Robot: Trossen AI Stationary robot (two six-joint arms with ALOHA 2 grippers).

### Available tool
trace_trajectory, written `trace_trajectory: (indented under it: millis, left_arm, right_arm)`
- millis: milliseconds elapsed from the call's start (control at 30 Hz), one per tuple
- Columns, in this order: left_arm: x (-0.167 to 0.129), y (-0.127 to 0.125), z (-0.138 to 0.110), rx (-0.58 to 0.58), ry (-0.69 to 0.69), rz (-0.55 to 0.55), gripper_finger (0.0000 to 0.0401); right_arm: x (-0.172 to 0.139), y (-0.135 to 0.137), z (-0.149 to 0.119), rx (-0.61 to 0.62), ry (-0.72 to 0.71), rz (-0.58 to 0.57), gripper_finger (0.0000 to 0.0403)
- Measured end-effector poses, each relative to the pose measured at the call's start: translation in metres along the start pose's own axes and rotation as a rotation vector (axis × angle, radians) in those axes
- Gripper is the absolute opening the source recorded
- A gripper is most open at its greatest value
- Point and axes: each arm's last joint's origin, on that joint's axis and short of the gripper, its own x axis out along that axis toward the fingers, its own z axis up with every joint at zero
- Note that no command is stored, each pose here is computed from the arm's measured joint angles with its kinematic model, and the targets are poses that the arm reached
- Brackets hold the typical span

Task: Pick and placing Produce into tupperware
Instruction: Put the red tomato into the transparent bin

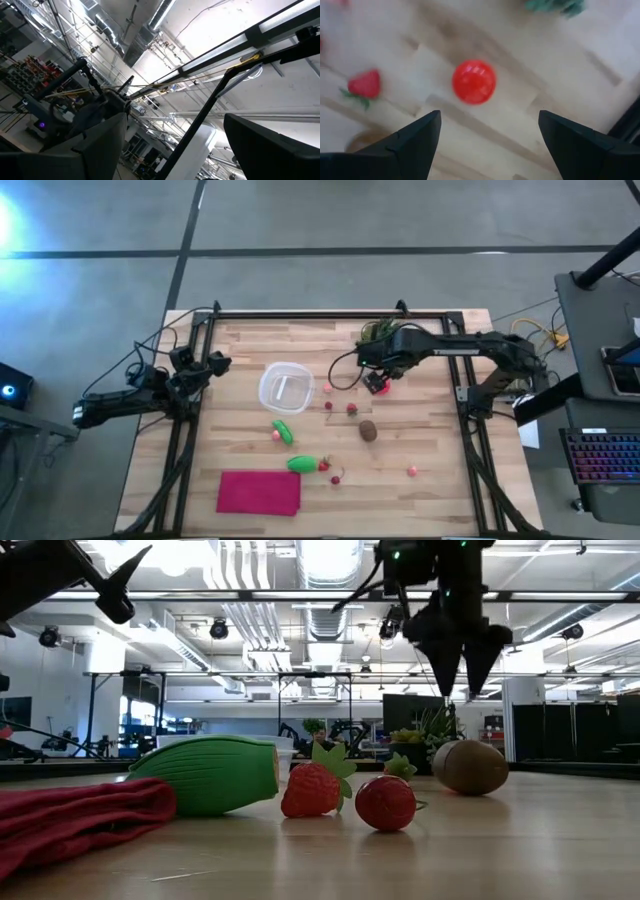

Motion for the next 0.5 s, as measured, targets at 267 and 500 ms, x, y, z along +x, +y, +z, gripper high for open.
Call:
trace_trajectory:
  millis: [267,500]
  left_arm:
    - [0.0,0.0,0.0,0.002,0.002,0.001,0.0319]
    - [0.0,0.0,0.0,0.002,0.004,-0.002,0.0319]
  right_arm:
    - [0.061,0.02,0.011,-0.195,0.144,-0.06,0.0326]
    - [0.082,0.019,0.02,-0.22,0.124,-0.006,0.0325]
